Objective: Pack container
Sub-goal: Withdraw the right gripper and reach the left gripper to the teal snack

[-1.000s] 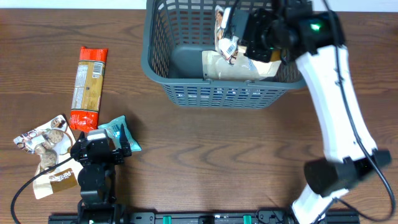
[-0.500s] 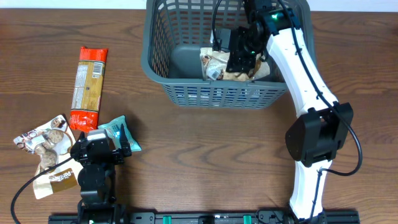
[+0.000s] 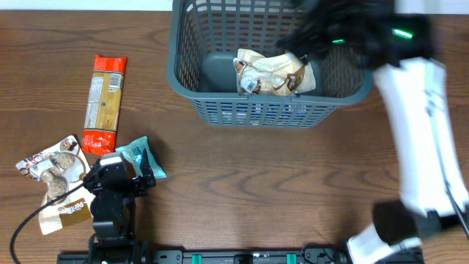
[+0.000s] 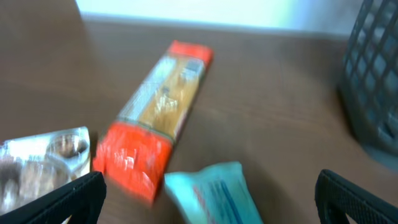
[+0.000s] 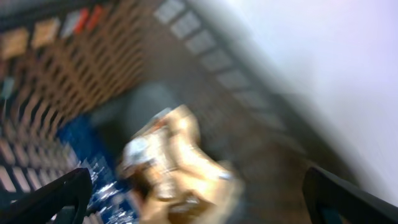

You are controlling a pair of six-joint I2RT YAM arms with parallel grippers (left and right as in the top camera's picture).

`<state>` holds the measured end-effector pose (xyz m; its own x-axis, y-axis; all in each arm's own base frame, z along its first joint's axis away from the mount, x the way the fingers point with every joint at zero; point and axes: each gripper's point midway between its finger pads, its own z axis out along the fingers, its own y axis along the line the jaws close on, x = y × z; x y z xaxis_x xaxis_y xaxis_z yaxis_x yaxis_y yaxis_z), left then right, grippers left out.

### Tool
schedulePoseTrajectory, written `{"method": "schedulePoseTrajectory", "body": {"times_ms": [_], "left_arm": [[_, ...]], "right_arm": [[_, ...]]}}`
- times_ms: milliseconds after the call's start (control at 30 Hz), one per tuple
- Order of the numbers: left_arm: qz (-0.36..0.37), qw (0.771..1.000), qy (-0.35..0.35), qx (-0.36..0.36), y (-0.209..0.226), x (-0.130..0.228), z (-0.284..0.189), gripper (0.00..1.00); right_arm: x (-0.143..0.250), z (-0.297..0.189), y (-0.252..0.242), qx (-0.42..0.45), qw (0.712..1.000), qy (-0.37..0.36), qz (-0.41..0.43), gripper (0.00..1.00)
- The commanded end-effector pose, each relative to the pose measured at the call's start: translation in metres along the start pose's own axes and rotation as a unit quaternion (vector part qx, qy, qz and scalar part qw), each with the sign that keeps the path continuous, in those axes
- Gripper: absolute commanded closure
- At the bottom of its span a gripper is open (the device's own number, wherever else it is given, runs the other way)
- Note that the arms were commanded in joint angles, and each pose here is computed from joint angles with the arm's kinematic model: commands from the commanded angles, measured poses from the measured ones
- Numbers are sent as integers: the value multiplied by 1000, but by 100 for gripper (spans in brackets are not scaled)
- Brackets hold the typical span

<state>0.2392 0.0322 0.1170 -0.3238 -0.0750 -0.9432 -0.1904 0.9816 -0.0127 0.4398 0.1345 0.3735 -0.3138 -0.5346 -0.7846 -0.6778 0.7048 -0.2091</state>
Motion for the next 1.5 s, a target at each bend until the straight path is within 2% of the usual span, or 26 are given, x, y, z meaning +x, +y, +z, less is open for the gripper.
{"method": "schedulePoseTrajectory", "body": {"times_ms": [0,100,233,400,567,733,900,1300,1467], "left_arm": [[-29,999,1,13,-4,-41,-19,1],[-24,998,52,8,-4,-66,-32,1],[-26,985,173,-6,-5,-79,-31,1],[-20,943,333,2,-17,-74,-22,1],[-25,906,421,26,-33,-49,0,2],[-17,878,478,18,-33,-21,16,1],[-16,856,516,9,-33,0,21,1],[-9,827,563,-3,-30,28,32,1],[-7,822,570,-8,-30,39,40,1]], "right_arm": [[0,-96,-57,138,978,-45,151,1],[32,-145,-87,202,951,-40,231,1],[92,-163,-104,230,920,24,317,1],[154,-137,-114,213,896,101,376,1],[210,-91,-122,184,881,155,407,1],[259,-46,-122,160,870,191,424,1],[284,-24,-122,149,865,208,432,1],[296,-17,-128,157,864,220,424,1],[300,-16,-128,161,862,226,424,1]]}}
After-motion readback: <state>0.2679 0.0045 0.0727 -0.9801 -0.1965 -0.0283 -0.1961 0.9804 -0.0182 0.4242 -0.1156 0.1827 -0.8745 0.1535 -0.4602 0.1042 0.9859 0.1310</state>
